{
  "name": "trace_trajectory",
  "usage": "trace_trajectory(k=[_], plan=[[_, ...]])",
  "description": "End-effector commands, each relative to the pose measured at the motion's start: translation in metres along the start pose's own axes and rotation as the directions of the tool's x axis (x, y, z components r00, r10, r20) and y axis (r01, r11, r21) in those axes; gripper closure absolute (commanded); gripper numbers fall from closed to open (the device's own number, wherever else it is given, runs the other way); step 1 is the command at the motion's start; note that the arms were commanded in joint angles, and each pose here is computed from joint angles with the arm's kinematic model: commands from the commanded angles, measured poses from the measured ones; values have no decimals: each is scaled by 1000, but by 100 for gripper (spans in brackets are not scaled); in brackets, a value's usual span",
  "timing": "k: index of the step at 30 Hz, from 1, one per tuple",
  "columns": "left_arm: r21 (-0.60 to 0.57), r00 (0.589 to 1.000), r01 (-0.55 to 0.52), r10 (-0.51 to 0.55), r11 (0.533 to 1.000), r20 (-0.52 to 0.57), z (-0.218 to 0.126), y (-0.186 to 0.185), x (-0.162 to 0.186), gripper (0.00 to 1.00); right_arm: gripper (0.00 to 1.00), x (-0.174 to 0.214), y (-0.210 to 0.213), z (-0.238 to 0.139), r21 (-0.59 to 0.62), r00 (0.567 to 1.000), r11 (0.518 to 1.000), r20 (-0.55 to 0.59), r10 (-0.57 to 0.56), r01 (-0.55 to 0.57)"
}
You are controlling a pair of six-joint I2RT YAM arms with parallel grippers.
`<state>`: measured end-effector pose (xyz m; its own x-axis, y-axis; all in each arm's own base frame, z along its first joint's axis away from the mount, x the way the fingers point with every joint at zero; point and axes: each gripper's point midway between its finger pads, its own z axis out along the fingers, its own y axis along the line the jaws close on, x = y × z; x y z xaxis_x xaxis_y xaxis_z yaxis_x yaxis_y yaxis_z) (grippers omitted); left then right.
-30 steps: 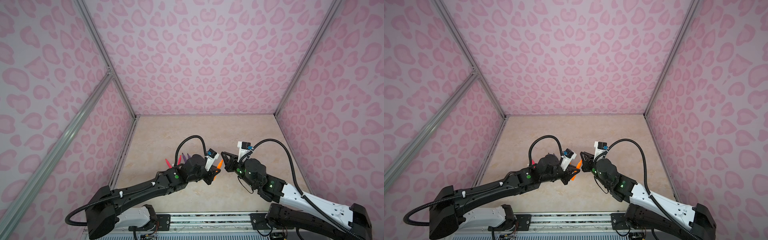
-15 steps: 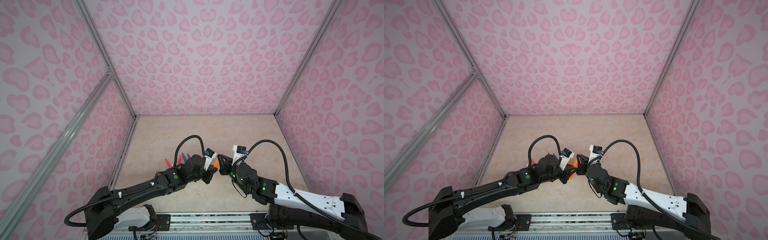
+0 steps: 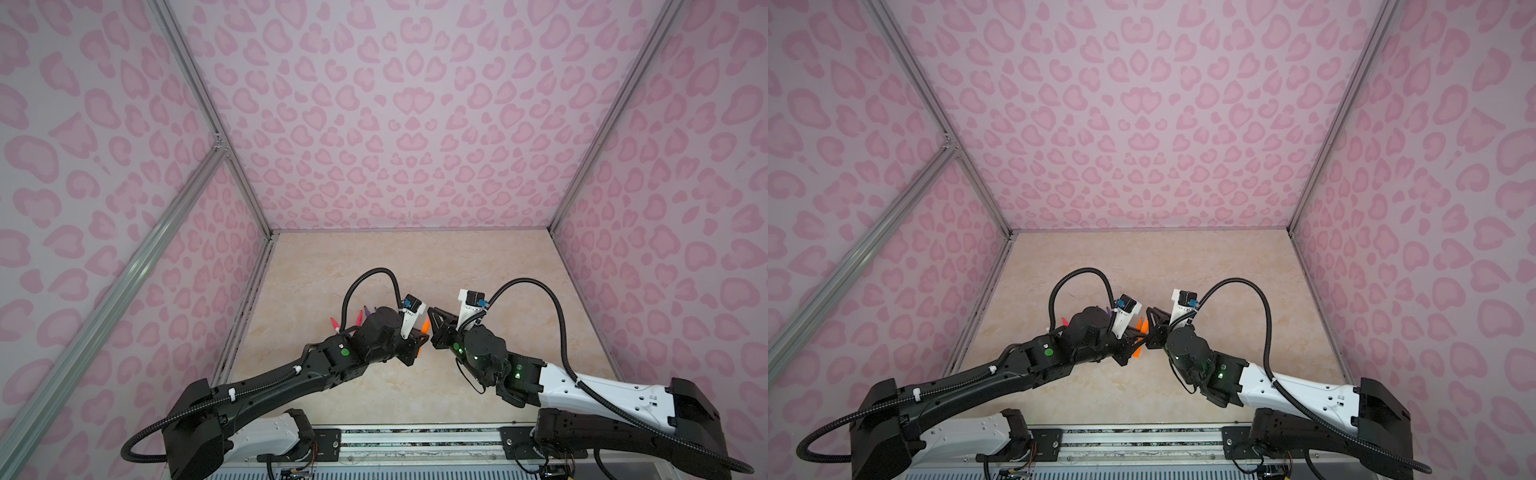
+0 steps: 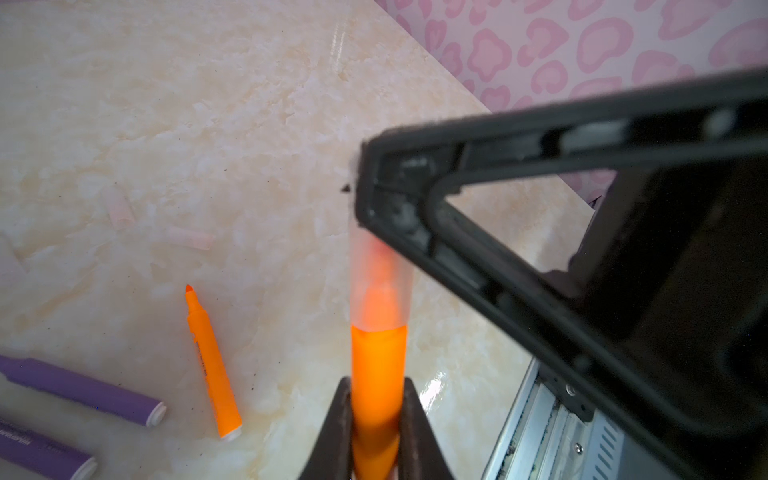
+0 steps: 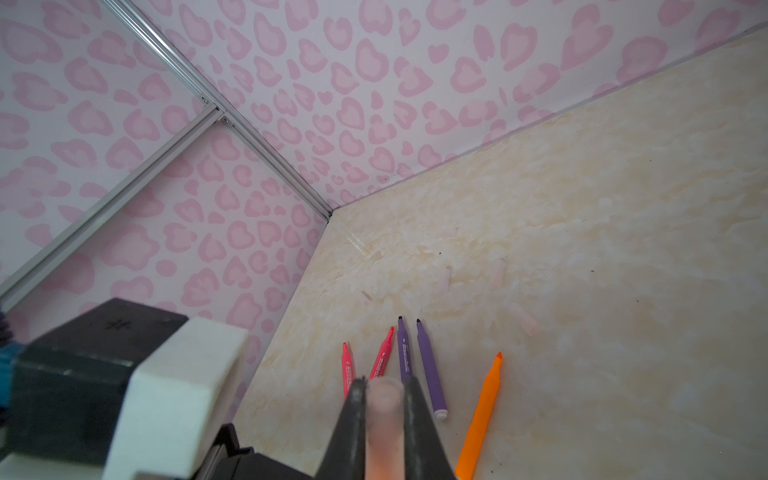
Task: Insert the pens into the pen caps
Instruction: 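Push the cap down over the highlighter tip with the right gripper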
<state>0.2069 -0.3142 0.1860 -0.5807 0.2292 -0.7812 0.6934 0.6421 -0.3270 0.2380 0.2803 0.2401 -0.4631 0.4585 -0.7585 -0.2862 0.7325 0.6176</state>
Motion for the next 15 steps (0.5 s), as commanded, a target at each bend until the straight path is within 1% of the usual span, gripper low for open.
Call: trace_trajectory(k=[1,5,10,15], plan=[[-34,994,52,-48,998,95,-5,10,-21,96,100,13,22,0,-109,997,994,-71,-4,-4],[-24,992,60,-57,998,109,-9,12,-24,96,100,18,32,0,-160,996,987,-93,-4,-11],[15,988,75,-77,997,131,-17,13,-28,96,100,19,39,-1,-210,995,977,-96,11,-31],[57,985,71,-79,996,155,-26,8,-33,96,100,19,54,-7,-310,994,949,-107,17,-50]])
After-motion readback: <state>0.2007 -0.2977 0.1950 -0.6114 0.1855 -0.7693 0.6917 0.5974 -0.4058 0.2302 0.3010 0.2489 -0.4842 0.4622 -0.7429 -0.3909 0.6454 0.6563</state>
